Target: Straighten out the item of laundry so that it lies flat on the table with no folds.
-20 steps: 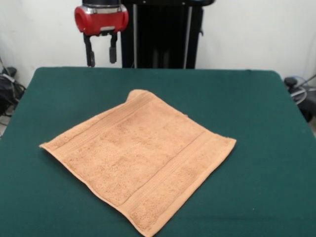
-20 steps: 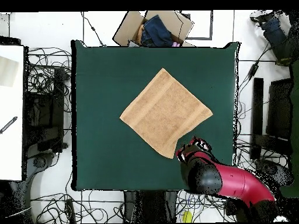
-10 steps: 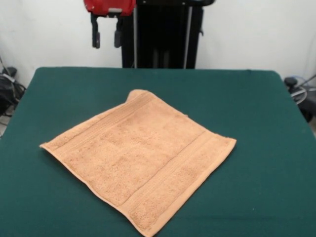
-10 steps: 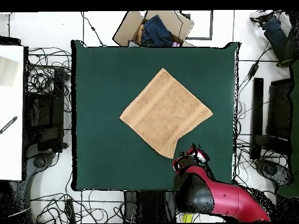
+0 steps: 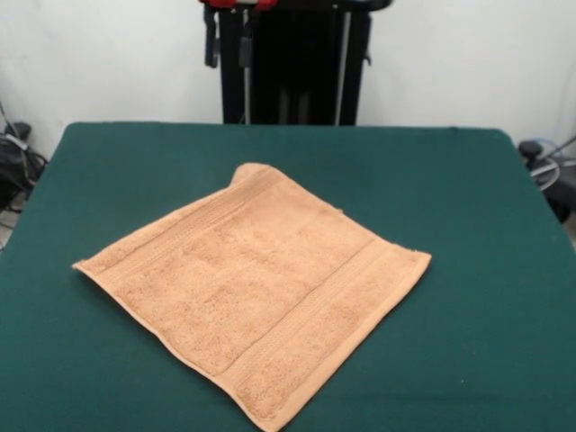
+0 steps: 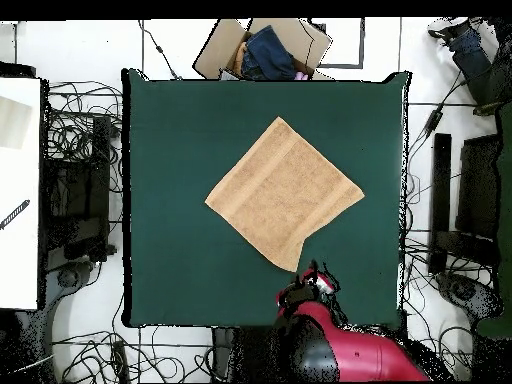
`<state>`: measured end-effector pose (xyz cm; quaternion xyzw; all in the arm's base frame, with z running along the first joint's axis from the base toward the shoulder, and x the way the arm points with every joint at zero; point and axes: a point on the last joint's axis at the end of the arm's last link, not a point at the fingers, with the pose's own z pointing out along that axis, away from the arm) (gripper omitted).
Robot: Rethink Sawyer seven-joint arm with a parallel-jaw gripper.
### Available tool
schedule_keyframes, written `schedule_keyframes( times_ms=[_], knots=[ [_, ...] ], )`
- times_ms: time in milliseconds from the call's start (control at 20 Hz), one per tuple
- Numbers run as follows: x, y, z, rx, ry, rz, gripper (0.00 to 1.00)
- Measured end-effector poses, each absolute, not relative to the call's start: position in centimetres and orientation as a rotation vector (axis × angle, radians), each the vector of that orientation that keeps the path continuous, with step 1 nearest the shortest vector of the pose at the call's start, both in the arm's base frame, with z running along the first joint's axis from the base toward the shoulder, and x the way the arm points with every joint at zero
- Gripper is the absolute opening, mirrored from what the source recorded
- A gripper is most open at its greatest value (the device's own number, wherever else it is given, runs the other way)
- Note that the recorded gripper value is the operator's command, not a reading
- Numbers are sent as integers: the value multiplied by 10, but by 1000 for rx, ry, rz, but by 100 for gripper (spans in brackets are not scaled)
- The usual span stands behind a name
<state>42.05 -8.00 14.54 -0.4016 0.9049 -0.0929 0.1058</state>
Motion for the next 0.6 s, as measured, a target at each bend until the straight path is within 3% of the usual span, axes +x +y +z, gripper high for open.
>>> schedule_keyframes(
  times_ms=[600],
  knots=[
    [381,-70,149,-1141,2722,-245,100]
  ],
)
